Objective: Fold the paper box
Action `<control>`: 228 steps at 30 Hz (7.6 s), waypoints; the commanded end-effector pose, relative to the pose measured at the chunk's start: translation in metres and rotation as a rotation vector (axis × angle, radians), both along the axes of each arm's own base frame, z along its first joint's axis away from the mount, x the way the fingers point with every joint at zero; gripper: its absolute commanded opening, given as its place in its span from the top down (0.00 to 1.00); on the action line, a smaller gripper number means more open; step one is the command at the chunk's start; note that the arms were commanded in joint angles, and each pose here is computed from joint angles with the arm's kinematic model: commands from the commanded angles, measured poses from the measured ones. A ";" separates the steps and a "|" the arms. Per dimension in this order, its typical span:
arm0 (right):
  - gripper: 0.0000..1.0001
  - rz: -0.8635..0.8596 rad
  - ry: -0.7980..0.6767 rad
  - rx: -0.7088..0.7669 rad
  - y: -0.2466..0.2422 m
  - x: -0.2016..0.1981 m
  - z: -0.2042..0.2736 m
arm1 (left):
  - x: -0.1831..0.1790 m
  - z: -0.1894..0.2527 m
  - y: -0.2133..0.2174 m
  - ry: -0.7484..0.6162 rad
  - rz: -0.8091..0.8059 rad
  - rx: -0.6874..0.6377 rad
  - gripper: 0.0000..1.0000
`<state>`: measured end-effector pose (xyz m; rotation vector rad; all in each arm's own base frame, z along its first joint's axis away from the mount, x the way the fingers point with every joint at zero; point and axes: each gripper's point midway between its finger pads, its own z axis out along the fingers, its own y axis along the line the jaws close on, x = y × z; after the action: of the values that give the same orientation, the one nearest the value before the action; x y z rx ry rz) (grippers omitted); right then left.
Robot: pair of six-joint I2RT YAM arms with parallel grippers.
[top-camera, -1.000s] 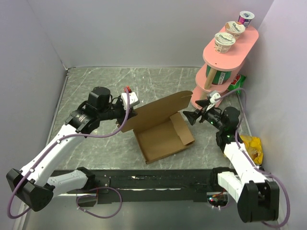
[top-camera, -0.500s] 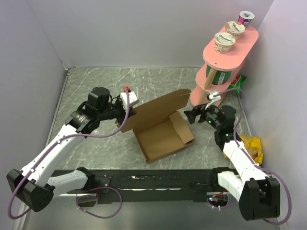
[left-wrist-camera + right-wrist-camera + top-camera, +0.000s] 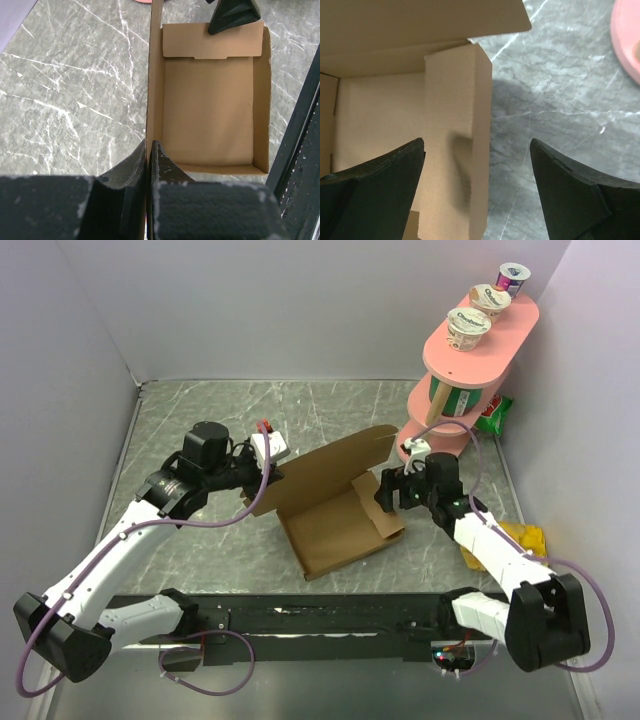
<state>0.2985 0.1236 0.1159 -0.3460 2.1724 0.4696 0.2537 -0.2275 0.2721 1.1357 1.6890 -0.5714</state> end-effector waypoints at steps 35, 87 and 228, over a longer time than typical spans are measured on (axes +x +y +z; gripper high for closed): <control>1.00 -0.236 0.147 -0.512 -0.010 0.008 -0.057 | 0.000 0.023 0.002 -0.081 0.007 -0.046 0.90; 0.00 0.013 -0.292 0.035 0.004 -0.012 0.089 | -0.006 0.022 0.009 -0.040 -0.032 -0.052 0.96; 1.00 0.295 -0.633 0.159 0.030 0.017 0.124 | 0.037 0.034 -0.003 -0.008 0.083 -0.206 0.04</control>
<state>0.3168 0.1516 0.2090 -0.6223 1.5748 0.6202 0.2702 -0.2402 0.2751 1.0873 1.6984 -0.7811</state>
